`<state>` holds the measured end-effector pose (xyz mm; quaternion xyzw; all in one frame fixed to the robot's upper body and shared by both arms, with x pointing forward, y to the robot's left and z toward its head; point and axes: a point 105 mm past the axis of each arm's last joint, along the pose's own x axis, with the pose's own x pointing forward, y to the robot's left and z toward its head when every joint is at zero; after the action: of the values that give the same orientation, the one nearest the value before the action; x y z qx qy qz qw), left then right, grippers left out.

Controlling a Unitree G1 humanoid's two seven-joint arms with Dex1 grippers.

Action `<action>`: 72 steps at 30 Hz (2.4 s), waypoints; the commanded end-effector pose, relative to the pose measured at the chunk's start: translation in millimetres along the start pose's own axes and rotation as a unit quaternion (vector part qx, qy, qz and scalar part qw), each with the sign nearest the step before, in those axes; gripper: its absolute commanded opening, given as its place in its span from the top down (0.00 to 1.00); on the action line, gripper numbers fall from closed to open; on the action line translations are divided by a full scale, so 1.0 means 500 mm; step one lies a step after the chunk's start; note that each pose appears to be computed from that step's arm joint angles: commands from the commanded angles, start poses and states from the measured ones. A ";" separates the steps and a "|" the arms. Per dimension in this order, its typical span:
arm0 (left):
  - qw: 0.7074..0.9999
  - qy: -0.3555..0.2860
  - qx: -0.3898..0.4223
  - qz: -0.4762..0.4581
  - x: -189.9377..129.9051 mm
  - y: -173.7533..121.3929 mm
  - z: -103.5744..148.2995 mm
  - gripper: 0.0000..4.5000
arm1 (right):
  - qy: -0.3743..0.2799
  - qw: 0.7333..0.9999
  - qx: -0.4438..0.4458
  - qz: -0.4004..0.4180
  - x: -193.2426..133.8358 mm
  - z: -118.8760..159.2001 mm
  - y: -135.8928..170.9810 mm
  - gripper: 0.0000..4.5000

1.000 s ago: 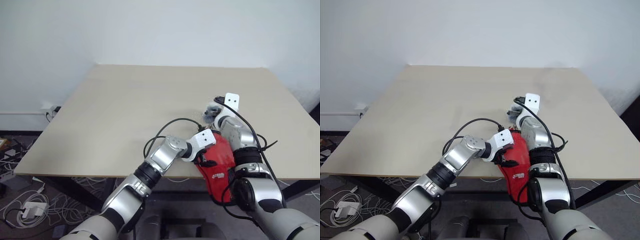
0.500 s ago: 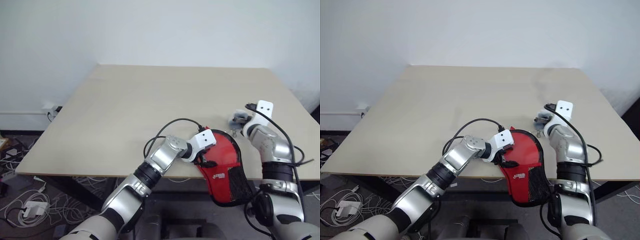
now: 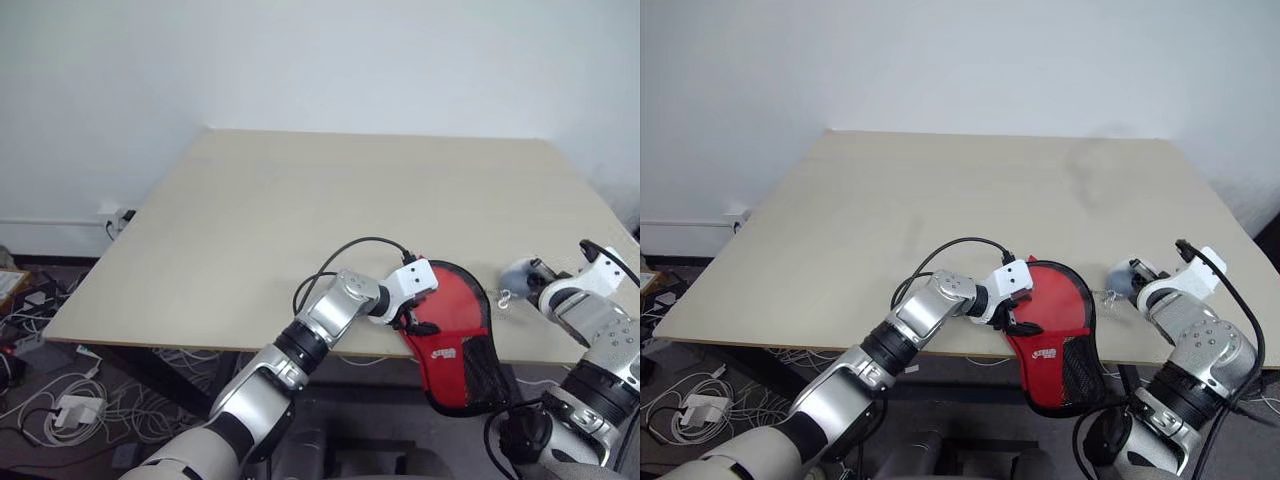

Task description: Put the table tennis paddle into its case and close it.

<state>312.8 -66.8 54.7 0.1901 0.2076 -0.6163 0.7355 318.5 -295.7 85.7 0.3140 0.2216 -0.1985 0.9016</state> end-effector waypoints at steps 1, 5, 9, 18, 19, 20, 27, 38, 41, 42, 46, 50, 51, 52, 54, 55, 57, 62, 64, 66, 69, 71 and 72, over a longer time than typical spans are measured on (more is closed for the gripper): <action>0.999 0.048 -0.021 0.009 0.003 0.010 -0.053 0.16 | -0.033 0.997 0.017 -0.072 -0.041 0.029 -0.057 0.99; 0.999 0.047 -0.018 0.006 0.007 0.010 -0.051 0.16 | -0.046 0.994 0.045 -0.089 -0.057 0.035 -0.067 0.76; 0.999 0.047 -0.013 0.001 0.010 0.008 -0.049 0.16 | -0.073 0.993 0.035 -0.088 -0.069 0.054 -0.056 0.46; 0.999 0.050 -0.009 0.001 0.011 0.010 -0.052 0.16 | -0.123 0.992 -0.005 -0.027 -0.082 0.092 -0.005 0.01; 0.999 0.050 -0.009 0.001 0.010 0.011 -0.052 0.16 | -0.128 0.992 -0.014 -0.015 -0.083 0.102 0.000 0.01; 0.999 0.049 -0.009 0.002 0.010 0.011 -0.052 0.16 | -0.132 0.991 -0.022 -0.009 -0.083 0.113 0.002 0.01; 0.999 0.048 -0.007 0.004 0.012 0.011 -0.052 0.16 | -0.059 0.990 -0.130 0.023 -0.062 0.124 0.002 0.01; 0.999 0.044 -0.006 0.004 0.018 0.005 -0.053 0.16 | 0.081 0.977 -0.184 0.066 -0.023 0.087 -0.034 0.01; 0.999 0.044 -0.006 0.004 0.018 0.003 -0.055 0.16 | 0.107 0.975 -0.185 0.059 -0.013 0.067 -0.046 0.01; 0.999 0.044 -0.006 0.004 0.019 0.003 -0.056 0.16 | 0.111 0.975 -0.187 0.055 -0.009 0.062 -0.049 0.01; 0.999 0.043 -0.006 0.006 0.018 0.002 -0.056 0.16 | 0.116 0.974 -0.189 0.047 0.002 0.049 -0.053 0.20; 0.999 0.040 -0.008 0.011 0.018 0.005 -0.052 0.16 | 0.103 0.976 -0.186 0.040 0.003 0.055 -0.059 0.52; 0.999 0.039 -0.009 0.012 0.018 0.006 -0.052 0.16 | 0.102 0.976 -0.187 0.046 0.001 0.056 -0.058 0.60; 0.999 0.039 -0.009 0.012 0.019 0.006 -0.051 0.16 | 0.102 0.975 -0.189 0.058 -0.004 0.055 -0.055 0.65; 0.999 0.040 -0.008 0.012 0.020 0.006 -0.051 0.16 | 0.113 0.974 -0.179 0.083 -0.014 0.050 -0.053 0.77; 0.999 0.039 -0.008 0.012 0.020 0.005 -0.051 0.16 | 0.121 0.972 -0.177 0.091 -0.022 0.047 -0.054 0.82; 0.999 0.038 -0.009 0.011 0.021 0.004 -0.050 0.16 | 0.135 0.966 -0.190 0.109 -0.040 0.042 -0.058 0.91; 0.999 0.038 -0.009 0.008 0.024 0.000 -0.049 0.16 | 0.185 0.932 -0.254 0.179 -0.110 0.009 -0.057 0.99; 0.999 0.037 -0.009 0.006 0.026 -0.001 -0.048 0.16 | 0.203 0.920 -0.277 0.192 -0.131 -0.004 -0.067 0.99; 0.999 0.037 -0.009 0.006 0.027 -0.002 -0.047 0.16 | 0.214 0.911 -0.291 0.199 -0.143 -0.012 -0.078 0.99; 0.999 0.036 -0.008 0.004 0.029 -0.003 -0.046 0.16 | 0.230 0.896 -0.317 0.208 -0.163 -0.022 -0.098 0.99; 0.999 0.036 -0.008 0.002 0.030 -0.004 -0.045 0.16 | 0.240 0.885 -0.342 0.207 -0.175 -0.030 -0.115 0.99; 0.999 0.036 -0.007 0.002 0.030 -0.004 -0.045 0.16 | 0.245 0.881 -0.349 0.206 -0.179 -0.032 -0.121 0.99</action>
<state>311.1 -81.3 51.5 0.1833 0.1945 -0.6249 0.7335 212.7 -308.3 86.1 0.0847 0.4193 0.1547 0.8906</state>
